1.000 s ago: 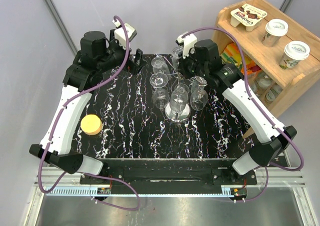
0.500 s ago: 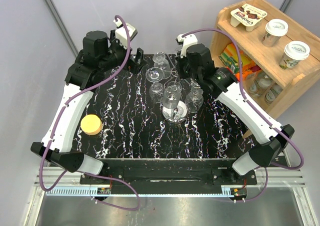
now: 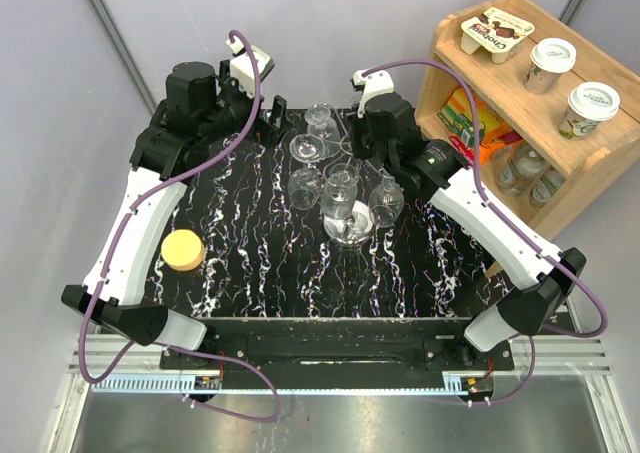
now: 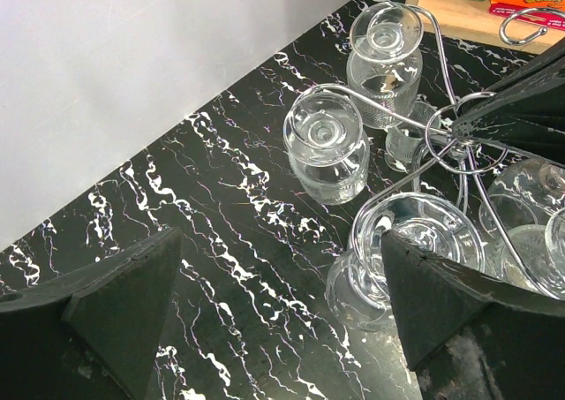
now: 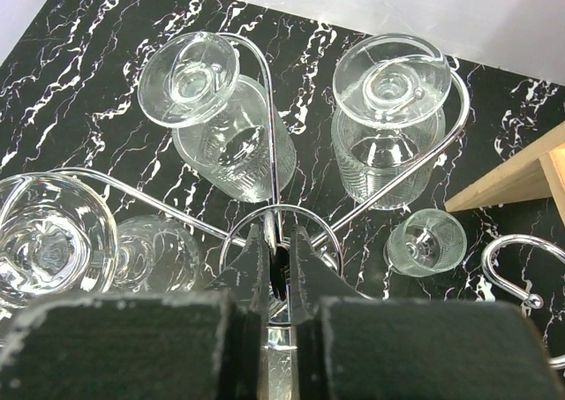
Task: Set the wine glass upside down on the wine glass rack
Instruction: Adjust the wine rack at the center of the board.
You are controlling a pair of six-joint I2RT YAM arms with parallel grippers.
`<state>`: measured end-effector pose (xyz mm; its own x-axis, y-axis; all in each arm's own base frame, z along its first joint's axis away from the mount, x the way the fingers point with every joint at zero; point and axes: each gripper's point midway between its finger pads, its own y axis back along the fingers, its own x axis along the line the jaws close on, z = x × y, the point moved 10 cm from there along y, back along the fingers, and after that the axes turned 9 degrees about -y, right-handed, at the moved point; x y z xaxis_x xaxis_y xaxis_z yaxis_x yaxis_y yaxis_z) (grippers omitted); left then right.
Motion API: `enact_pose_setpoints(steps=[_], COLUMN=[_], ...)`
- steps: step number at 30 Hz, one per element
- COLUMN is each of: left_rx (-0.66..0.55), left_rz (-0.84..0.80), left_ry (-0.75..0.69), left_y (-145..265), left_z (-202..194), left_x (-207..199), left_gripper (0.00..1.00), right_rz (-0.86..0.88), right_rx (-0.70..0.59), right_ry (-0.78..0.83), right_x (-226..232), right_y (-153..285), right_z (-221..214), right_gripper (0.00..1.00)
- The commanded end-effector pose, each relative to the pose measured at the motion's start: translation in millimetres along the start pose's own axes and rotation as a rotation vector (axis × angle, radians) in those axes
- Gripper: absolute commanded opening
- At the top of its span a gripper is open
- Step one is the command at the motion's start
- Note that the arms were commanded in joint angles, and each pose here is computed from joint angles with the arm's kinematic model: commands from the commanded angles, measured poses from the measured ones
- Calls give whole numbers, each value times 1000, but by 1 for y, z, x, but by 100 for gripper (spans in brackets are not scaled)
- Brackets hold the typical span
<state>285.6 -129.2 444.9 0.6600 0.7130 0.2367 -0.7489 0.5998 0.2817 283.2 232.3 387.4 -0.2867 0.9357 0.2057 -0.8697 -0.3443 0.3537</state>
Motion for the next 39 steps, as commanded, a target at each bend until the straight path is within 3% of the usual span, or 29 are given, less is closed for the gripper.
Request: enact_pose_setpoints(steps=[1, 9, 16, 26, 33, 39], left_rx=[-52, -52, -65, -93, -55, -37], left_rz=[39, 40, 39, -11, -29, -53], left_ry=[-13, -22, -23, 60, 31, 115], left_y=[11, 13, 15, 6, -20, -44], left_z=[10, 9, 13, 27, 46, 60], left_x=[2, 2, 2, -9, -59, -88], left_gripper=[98, 98, 98, 97, 97, 95], right_rz=[79, 98, 105, 36, -166, -314], right_rx=[-48, -46, -104, -264, -410, -493], right_ry=[-133, -64, -8, 100, 154, 96], right_x=[23, 31, 26, 2, -34, -79], right_y=[-7, -6, 13, 62, 77, 95], right_z=[5, 0, 17, 50, 75, 97], right_gripper=[15, 47, 61, 72, 78, 80])
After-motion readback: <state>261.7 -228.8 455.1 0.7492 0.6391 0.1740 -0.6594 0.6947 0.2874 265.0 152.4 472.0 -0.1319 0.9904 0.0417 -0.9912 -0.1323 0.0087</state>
